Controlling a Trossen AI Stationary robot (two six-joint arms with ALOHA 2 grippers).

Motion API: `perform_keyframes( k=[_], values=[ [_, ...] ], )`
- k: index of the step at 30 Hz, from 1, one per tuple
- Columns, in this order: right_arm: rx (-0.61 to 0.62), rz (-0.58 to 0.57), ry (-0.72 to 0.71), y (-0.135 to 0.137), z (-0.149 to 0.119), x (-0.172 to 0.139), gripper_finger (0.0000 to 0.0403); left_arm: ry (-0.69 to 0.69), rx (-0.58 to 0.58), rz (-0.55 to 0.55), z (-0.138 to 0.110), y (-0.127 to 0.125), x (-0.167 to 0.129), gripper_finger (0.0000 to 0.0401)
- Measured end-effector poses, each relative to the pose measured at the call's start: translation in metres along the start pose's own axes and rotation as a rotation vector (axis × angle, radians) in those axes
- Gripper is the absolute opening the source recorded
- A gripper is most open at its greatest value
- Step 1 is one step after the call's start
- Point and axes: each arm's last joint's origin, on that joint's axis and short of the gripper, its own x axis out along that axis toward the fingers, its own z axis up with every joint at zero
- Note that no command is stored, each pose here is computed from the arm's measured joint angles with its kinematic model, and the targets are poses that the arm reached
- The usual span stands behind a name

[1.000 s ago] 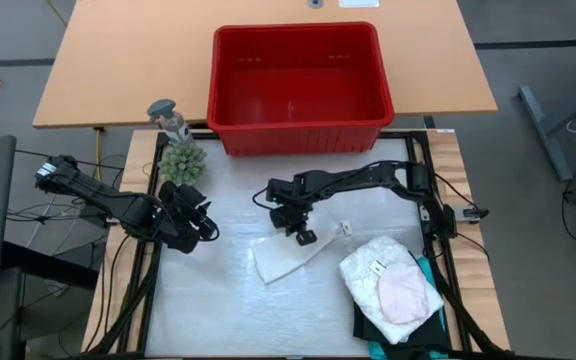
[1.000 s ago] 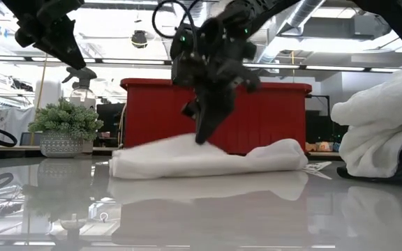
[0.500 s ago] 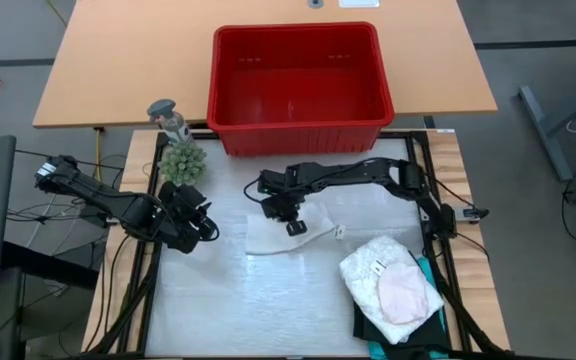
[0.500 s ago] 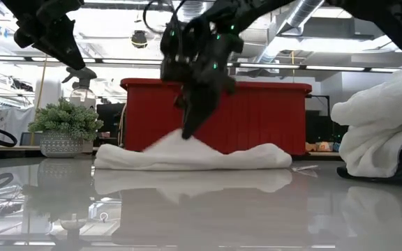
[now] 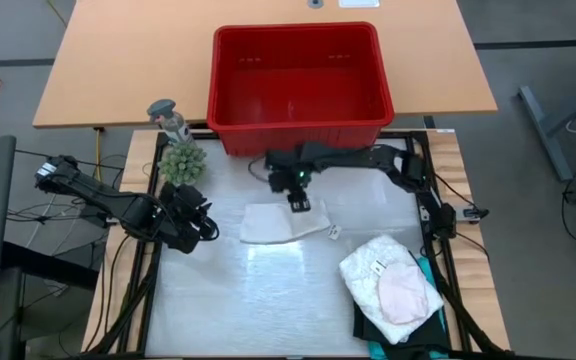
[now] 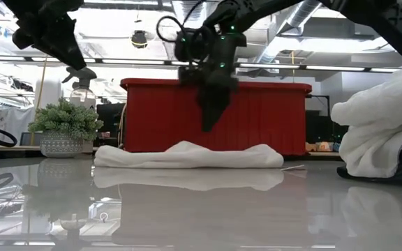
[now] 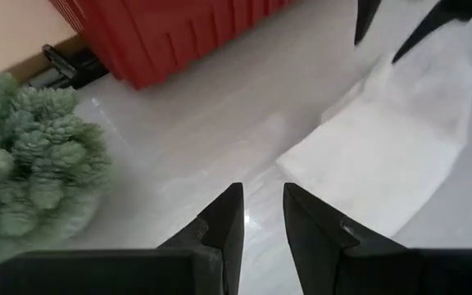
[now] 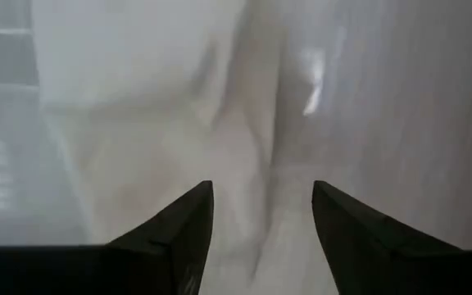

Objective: Fold Laundry from Bin
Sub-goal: Fold the white boxers

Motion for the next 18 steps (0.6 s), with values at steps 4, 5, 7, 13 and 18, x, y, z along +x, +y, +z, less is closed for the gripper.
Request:
perform_keyframes(
  k=[4, 5, 7, 13, 18],
  values=[
    [0.142, 0.125, 0.086, -0.020, -0.023, -0.010, 0.0234, -0.123, -0.190, -0.119, -0.002, -0.017, 0.010, 0.0077],
    [0.195, 0.154, 0.104, -0.026, -0.029, -0.011, 0.0234, -0.152, -0.203, -0.176, -0.005, -0.026, 0.016, 0.0076],
    [0.299, 0.221, 0.123, -0.035, -0.040, -0.012, 0.0234, -0.194, -0.194, -0.318, -0.013, -0.043, 0.030, 0.0070],
    [0.376, 0.274, 0.109, -0.045, -0.049, -0.007, 0.0235, -0.228, -0.209, -0.366, -0.040, -0.062, 0.073, 0.0021],
    [0.283, 0.276, 0.083, -0.033, -0.038, -0.006, 0.0235, -0.147, -0.149, -0.318, -0.054, -0.071, 0.106, 0.0005]
  ],
)
